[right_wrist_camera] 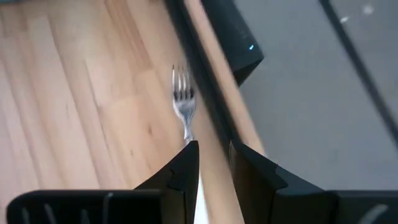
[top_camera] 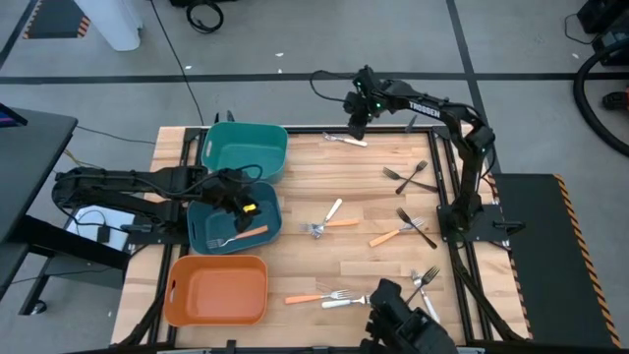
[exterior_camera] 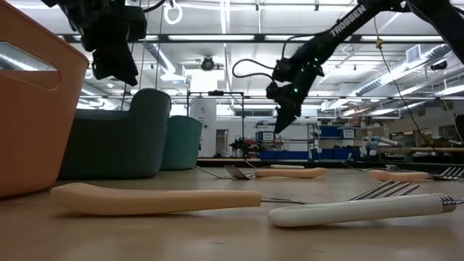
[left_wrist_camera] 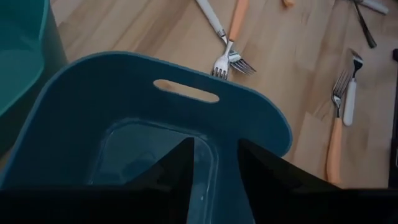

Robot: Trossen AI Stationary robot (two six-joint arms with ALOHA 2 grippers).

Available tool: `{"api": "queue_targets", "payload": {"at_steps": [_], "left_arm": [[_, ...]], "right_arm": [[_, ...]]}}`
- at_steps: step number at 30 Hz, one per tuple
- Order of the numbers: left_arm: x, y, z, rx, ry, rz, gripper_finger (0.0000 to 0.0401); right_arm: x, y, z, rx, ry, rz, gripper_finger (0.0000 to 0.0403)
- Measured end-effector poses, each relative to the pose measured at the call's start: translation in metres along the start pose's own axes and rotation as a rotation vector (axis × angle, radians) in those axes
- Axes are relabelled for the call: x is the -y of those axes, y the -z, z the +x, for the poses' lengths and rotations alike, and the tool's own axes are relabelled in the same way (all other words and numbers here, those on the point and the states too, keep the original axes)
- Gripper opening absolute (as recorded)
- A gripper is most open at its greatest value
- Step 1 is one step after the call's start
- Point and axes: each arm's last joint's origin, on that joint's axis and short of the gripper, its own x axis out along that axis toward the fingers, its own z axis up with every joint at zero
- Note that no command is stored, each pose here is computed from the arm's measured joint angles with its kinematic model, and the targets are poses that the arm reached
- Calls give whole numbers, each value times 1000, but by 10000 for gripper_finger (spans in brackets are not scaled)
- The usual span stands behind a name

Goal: Sort silverware by color (type)
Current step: Put the white fork into the green bin

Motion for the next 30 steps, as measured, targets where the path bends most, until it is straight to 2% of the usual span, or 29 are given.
{"api": "queue_targets", "payload": {"at_steps": [5,15,19,23,27,30], "left_arm": [[2,-4,0,39,21,0,132],[4,-8,0,86,30,-1,132],[4,-8,0,86,26,-1,132],[4,-8,0,87,26,-1,132],[4,-8,0,87,24,-1,132],[3,-8,0,86,24,0,132]], "right_arm": [[5,12,5,-27,-14,29,94],[-6,23,14,-97,-45,63,95],[-9,22,14,-115,-1,170,94],[-11,21,12,-127,-6,307,95],[-13,19,20,-128,-12,232,94],[-17,25,38,-197,2,180,92]]}}
